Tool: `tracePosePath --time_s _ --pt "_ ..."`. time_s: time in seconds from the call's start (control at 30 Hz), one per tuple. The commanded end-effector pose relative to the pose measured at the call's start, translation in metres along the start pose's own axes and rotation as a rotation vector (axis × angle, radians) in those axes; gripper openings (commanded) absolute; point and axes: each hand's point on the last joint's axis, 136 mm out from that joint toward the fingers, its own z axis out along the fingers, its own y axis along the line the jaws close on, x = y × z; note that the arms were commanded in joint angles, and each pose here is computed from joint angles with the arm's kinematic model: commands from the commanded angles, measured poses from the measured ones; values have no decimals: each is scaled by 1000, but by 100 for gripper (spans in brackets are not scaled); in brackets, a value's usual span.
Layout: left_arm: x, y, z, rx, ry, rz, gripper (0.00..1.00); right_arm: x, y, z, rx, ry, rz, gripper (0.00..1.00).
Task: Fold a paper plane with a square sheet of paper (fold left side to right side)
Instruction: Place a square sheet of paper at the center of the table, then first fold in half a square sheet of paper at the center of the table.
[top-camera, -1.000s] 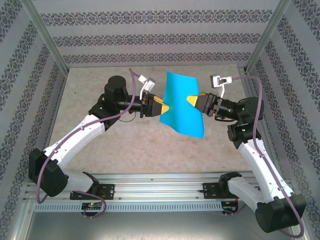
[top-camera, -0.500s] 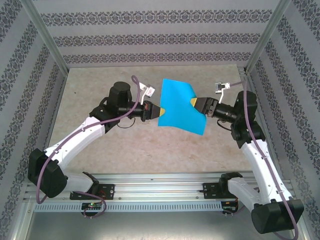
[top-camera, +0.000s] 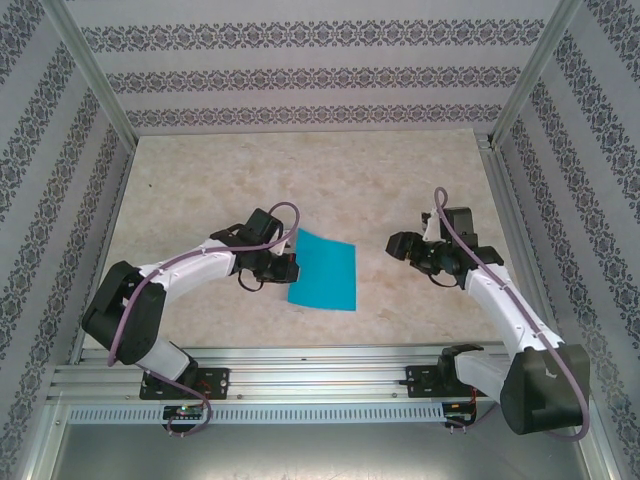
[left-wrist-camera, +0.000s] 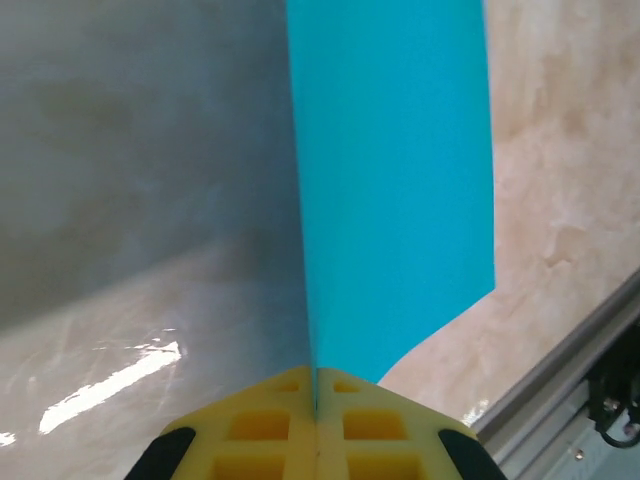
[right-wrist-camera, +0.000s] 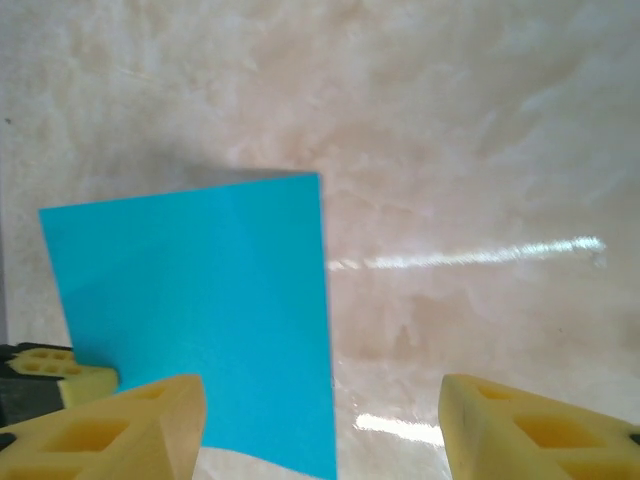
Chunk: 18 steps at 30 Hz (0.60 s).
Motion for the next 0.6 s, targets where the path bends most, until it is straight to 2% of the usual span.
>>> tracePosePath --time_s 0.0,0.13,0.27,0.47,0.57 --pt "-6 15 -9 -102 -16 5 0 -3 2 12 5 -40 48 62" --pt "0 23 -1 -126 37 18 0 3 20 32 -72 -51 106 61" --pt "-2 25 -1 -147 37 30 1 11 40 51 -127 -32 128 61" --pt "-11 6 -4 -65 5 37 29 32 58 89 -109 72 94 51" --pt "-17 -5 -6 -11 -14 39 44 39 60 104 -96 101 86 49"
